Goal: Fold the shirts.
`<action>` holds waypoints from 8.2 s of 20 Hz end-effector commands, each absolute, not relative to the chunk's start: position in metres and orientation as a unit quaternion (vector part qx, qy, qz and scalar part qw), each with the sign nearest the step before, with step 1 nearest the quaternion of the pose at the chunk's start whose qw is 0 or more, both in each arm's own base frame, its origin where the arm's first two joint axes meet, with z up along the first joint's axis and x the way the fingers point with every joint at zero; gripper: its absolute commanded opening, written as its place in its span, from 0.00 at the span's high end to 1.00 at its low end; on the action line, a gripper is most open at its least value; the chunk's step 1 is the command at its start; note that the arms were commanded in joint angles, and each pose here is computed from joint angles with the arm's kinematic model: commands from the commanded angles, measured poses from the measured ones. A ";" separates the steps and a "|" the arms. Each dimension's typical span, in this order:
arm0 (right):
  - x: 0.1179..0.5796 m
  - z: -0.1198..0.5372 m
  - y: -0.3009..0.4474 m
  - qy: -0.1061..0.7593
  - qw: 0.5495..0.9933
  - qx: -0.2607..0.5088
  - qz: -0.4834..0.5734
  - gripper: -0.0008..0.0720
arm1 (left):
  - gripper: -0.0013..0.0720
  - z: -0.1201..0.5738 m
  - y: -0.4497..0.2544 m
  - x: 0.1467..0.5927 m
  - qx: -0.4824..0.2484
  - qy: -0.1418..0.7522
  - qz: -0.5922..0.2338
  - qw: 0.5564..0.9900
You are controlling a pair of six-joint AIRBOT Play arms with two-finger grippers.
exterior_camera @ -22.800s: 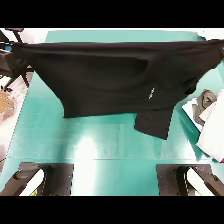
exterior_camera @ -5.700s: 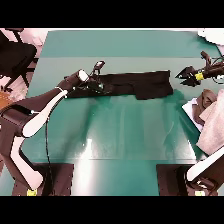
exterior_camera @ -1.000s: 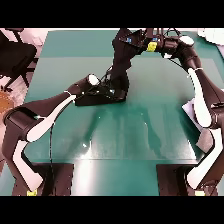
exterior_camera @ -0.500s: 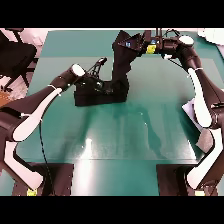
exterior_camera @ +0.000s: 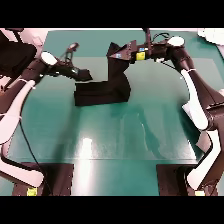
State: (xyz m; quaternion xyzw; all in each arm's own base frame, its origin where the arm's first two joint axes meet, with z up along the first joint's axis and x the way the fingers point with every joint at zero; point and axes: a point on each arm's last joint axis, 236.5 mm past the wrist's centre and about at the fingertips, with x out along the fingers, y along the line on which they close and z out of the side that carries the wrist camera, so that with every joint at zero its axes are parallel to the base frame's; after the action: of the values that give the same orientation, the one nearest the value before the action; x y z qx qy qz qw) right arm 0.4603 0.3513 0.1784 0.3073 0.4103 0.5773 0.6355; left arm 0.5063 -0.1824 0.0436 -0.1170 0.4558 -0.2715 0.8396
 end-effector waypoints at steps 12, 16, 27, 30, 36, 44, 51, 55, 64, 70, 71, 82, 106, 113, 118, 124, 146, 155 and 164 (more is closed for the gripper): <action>0.458 0.078 0.444 0.494 0.701 0.266 0.440 0.96 | 0.64 0.088 -0.102 0.505 -0.107 0.432 -0.216 0.869; 0.459 0.056 0.455 0.508 0.696 0.280 0.424 0.96 | 0.64 0.088 -0.102 0.505 -0.110 0.434 -0.214 0.868; 0.465 0.049 0.474 0.491 0.720 0.289 0.396 0.96 | 0.65 0.088 -0.103 0.503 -0.114 0.437 -0.214 0.866; 0.462 0.046 0.479 0.499 0.707 0.303 0.399 0.92 | 0.65 0.088 -0.103 0.503 -0.115 0.438 -0.215 0.865; 0.455 0.066 0.499 0.486 0.654 0.373 0.443 0.42 | 0.65 0.087 -0.104 0.501 -0.117 0.441 -0.218 0.863; 0.485 0.102 0.424 0.464 0.698 0.322 0.441 0.07 | 0.65 0.085 -0.103 0.499 -0.111 0.446 -0.217 0.861; 0.493 0.072 0.219 0.554 0.731 0.252 0.308 0.03 | 0.65 0.084 -0.101 0.500 -0.107 0.446 -0.214 0.863; 0.488 0.007 0.167 0.590 0.710 0.295 0.247 0.03 | 0.64 0.084 -0.101 0.500 -0.106 0.446 -0.214 0.862; 0.500 -0.056 0.213 0.616 0.665 0.298 0.297 0.03 | 0.64 0.084 -0.101 0.499 -0.106 0.447 -0.215 0.862; 0.499 -0.062 0.256 0.625 0.628 0.323 0.333 0.03 | 0.64 0.084 -0.101 0.499 -0.106 0.448 -0.215 0.861; 0.494 -0.063 0.264 0.628 0.625 0.318 0.337 0.03 | 0.64 0.084 -0.101 0.499 -0.106 0.448 -0.215 0.861; 0.497 -0.059 0.308 0.609 0.643 0.315 0.341 0.79 | 0.65 0.082 -0.102 0.496 -0.108 0.454 -0.218 0.857; 0.511 0.259 -0.147 0.261 0.862 0.434 0.005 0.96 | 0.64 0.084 -0.134 0.455 -0.170 0.515 -0.269 0.796; 0.407 0.266 -0.219 0.298 0.853 0.396 -0.163 0.96 | 0.65 0.094 -0.146 0.449 -0.196 0.514 -0.291 0.783; 0.340 0.288 -0.209 0.319 0.840 0.396 -0.192 0.96 | 0.64 0.097 -0.151 0.449 -0.203 0.510 -0.297 0.781; 0.253 0.250 -0.208 0.388 0.780 0.392 -0.295 0.96 | 0.65 0.100 -0.154 0.450 -0.209 0.507 -0.302 0.780; 0.118 0.043 -0.151 0.501 0.609 0.456 -0.414 0.66 | 0.64 0.104 -0.161 0.441 -0.219 0.514 -0.320 0.765; 0.144 0.153 -0.223 0.377 0.691 0.394 -0.474 0.01 | 0.64 0.107 -0.161 0.447 -0.224 0.504 -0.317 0.771; 0.330 0.297 -0.152 0.331 0.882 0.332 -0.045 0.96 | 0.82 0.159 -0.179 0.456 -0.229 0.412 -0.377 0.798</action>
State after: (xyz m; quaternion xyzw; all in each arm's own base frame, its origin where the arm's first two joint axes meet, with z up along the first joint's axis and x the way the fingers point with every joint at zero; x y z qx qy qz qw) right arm 0.2765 -0.2051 0.2603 0.3641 0.3317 -0.2223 0.8414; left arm 0.4492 -0.1759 0.1339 -0.2323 0.4587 -0.3609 0.7781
